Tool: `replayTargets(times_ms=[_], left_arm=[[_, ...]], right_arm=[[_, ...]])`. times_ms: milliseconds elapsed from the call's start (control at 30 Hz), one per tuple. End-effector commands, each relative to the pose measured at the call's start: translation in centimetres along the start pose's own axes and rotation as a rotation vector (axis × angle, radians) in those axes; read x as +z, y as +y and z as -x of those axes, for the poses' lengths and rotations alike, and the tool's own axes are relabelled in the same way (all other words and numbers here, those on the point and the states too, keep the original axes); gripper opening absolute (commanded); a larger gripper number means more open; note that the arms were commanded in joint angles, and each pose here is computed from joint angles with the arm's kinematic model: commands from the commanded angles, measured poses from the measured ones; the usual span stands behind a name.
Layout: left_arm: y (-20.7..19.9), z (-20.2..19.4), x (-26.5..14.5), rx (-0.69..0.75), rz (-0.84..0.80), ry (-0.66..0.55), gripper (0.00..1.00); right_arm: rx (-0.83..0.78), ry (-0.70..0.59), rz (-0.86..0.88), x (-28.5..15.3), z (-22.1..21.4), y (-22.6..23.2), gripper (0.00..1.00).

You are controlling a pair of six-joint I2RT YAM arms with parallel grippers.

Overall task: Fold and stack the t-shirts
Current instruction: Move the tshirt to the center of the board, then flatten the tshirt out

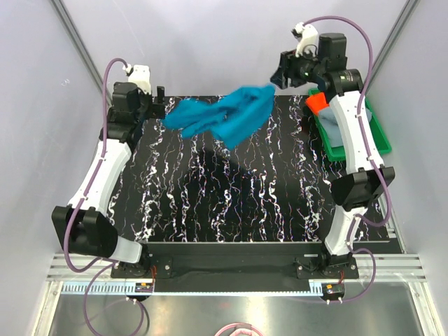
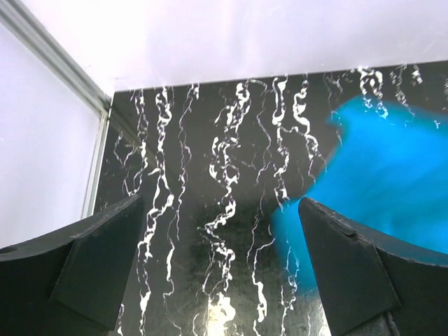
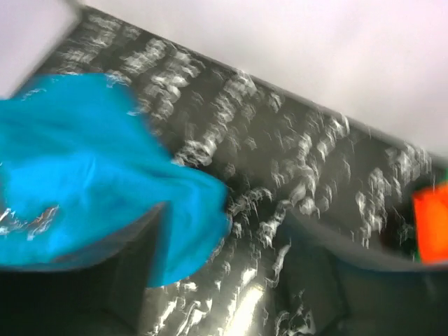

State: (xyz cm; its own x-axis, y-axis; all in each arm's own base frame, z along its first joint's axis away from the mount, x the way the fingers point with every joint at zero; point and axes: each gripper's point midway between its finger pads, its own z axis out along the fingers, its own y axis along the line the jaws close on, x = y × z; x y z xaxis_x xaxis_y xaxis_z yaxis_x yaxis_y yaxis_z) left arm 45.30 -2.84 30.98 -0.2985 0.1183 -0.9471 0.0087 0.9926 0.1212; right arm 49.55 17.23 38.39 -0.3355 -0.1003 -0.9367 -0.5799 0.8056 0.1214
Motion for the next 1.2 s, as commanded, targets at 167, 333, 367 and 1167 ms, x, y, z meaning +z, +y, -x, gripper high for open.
replayTargets(times_ms=[167,333,367,1167], left_arm=[[-0.3,1.3,-0.7,-0.023,-0.045,-0.044,0.99],[-1.9,-2.8,-0.9,0.020,-0.135,0.106,0.99],[-2.8,-3.8,-1.1,0.024,-0.189,0.144,0.99],[-1.1,-15.1,0.0,0.173,-0.099,0.537,0.96]], right_arm=[[-0.020,0.156,-0.111,-2.1,-5.5,-2.7,1.00],[-0.186,0.243,0.043,-3.1,-9.3,1.1,1.00],[-0.219,0.244,0.068,-3.7,-9.6,2.0,1.00],[-0.257,0.589,0.271,-1.2,-25.9,7.1,0.70]])
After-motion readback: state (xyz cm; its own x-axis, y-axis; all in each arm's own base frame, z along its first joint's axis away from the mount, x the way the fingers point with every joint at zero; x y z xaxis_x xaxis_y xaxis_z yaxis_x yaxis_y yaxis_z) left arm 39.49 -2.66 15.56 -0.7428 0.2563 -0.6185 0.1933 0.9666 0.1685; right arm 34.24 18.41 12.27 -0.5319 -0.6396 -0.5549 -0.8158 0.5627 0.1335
